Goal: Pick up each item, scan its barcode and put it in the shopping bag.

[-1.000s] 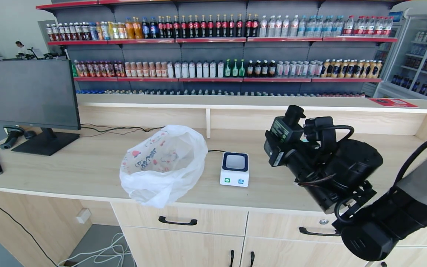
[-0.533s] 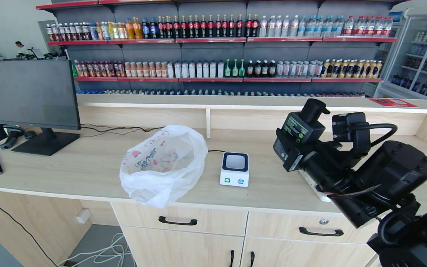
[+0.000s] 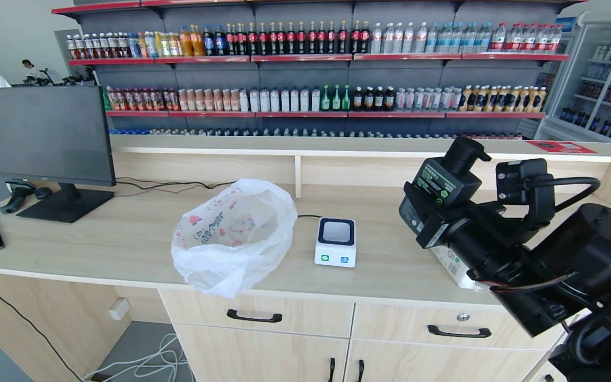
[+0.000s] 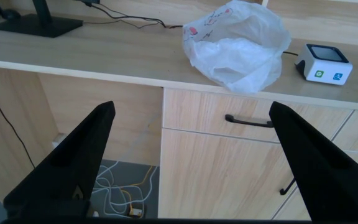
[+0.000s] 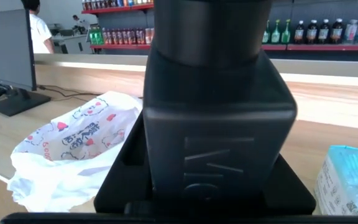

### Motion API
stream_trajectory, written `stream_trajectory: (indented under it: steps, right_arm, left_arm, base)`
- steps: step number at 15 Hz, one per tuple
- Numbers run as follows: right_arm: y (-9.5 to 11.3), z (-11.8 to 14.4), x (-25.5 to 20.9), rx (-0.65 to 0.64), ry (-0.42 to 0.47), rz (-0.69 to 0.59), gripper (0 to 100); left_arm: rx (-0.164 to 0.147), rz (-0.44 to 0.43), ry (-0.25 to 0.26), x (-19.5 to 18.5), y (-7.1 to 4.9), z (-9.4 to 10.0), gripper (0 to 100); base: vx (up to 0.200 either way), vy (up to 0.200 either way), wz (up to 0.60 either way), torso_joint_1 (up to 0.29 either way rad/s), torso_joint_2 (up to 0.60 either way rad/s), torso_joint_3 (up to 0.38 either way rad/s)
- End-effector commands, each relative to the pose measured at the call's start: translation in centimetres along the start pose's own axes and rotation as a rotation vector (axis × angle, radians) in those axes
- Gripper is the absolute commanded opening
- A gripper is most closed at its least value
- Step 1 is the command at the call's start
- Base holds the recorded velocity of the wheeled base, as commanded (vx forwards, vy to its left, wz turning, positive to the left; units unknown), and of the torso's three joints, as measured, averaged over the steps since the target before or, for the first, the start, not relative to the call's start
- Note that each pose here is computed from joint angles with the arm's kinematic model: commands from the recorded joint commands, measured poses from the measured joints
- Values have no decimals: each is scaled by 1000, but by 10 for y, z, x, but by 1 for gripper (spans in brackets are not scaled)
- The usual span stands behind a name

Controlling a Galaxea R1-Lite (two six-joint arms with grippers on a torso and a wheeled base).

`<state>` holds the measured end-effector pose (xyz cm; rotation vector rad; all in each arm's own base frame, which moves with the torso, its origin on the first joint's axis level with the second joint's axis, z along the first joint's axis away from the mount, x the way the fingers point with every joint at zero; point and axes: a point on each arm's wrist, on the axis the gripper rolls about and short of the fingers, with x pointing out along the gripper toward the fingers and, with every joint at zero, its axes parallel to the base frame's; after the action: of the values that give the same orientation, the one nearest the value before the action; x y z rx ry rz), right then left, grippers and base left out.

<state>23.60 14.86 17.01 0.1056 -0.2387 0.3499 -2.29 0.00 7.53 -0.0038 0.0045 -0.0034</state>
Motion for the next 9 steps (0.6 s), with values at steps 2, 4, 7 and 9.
stream_trajectory:
  steps: [2, 4, 7, 9]
  right_arm:
    - [2, 5, -6, 6, -10, 13, 0]
    - [1, 7, -16, 4, 1, 18, 0]
    - [5, 15, -33, 16, -5, 50, 0]
    - [18, 19, -43, 44, -4, 111, 0]
  left_arm:
    - [-1, 0, 0, 0, 0, 0, 100]
    - [-1, 0, 0, 0, 0, 0, 100]
    - [-1, 0, 0, 0, 0, 0, 100]
    - [-1, 0, 0, 0, 0, 0, 100]
  base:
    - [0, 0, 0, 0, 0, 0]
    - [0, 0, 0, 0, 0, 0]
    - [0, 0, 0, 0, 0, 0]
    - [0, 0, 0, 0, 0, 0]
